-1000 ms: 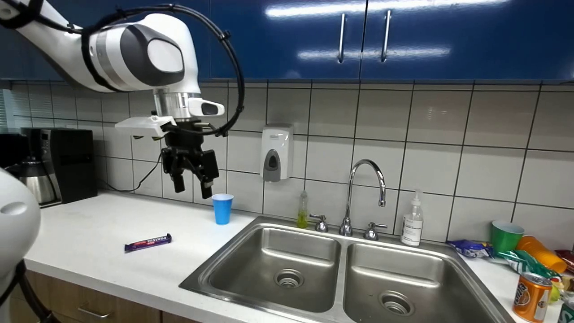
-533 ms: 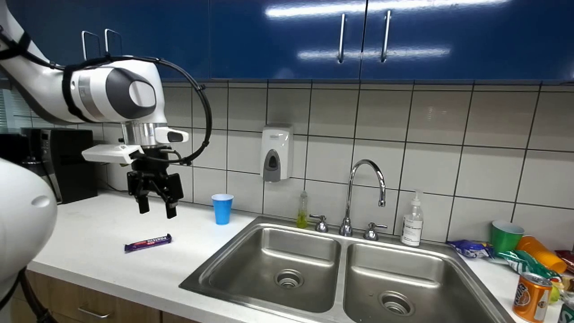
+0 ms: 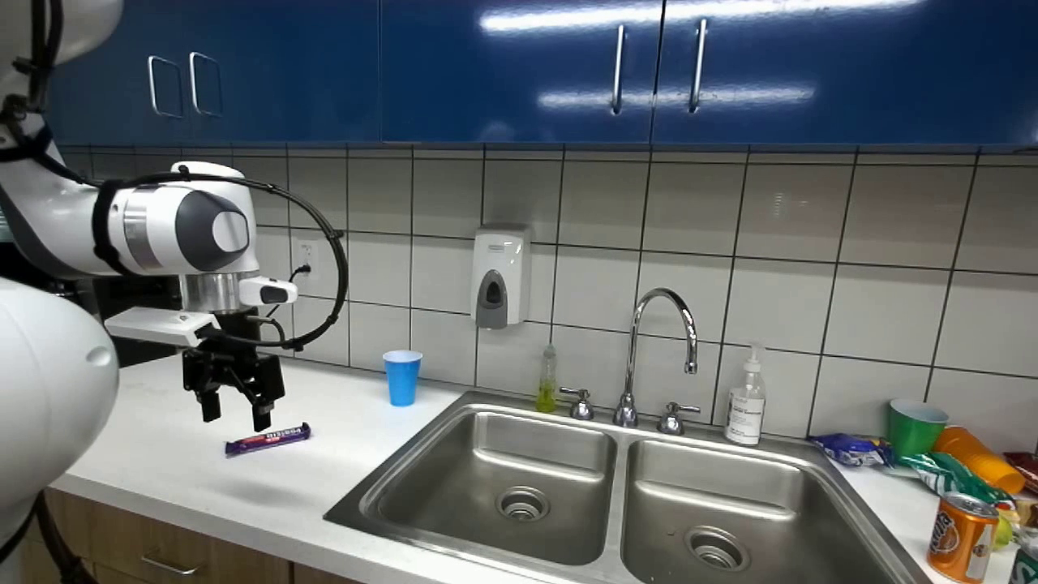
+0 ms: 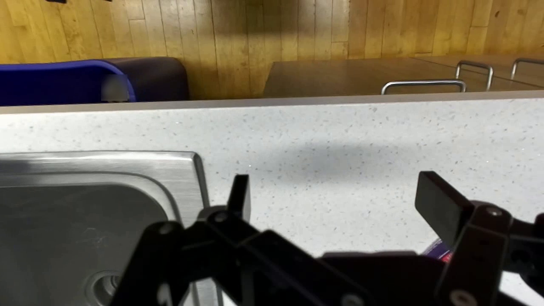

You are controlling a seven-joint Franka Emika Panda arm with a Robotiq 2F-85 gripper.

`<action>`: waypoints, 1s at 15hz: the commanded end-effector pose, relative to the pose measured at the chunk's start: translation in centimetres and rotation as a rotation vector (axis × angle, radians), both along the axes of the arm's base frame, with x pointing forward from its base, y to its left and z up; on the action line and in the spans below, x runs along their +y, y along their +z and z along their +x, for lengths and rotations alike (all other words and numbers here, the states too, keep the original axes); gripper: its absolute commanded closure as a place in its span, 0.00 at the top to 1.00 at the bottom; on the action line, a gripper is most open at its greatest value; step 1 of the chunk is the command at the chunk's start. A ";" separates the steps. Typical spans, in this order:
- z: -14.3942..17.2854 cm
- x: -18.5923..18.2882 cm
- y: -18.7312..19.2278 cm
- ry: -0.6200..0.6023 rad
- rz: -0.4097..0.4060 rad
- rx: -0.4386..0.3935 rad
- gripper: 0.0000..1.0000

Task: Put the chocolate bar in the sink

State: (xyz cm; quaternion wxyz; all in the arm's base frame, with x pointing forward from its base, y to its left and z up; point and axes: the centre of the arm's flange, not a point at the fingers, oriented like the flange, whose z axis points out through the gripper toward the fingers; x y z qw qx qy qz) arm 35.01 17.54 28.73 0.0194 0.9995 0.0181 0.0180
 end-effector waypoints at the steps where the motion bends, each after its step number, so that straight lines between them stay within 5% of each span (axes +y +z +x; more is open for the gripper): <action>1: 2.2 4.1 -2.1 -0.054 0.018 -0.013 1.00; 15: 6.8 14.3 -7.4 -0.129 0.008 -0.026 1.00</action>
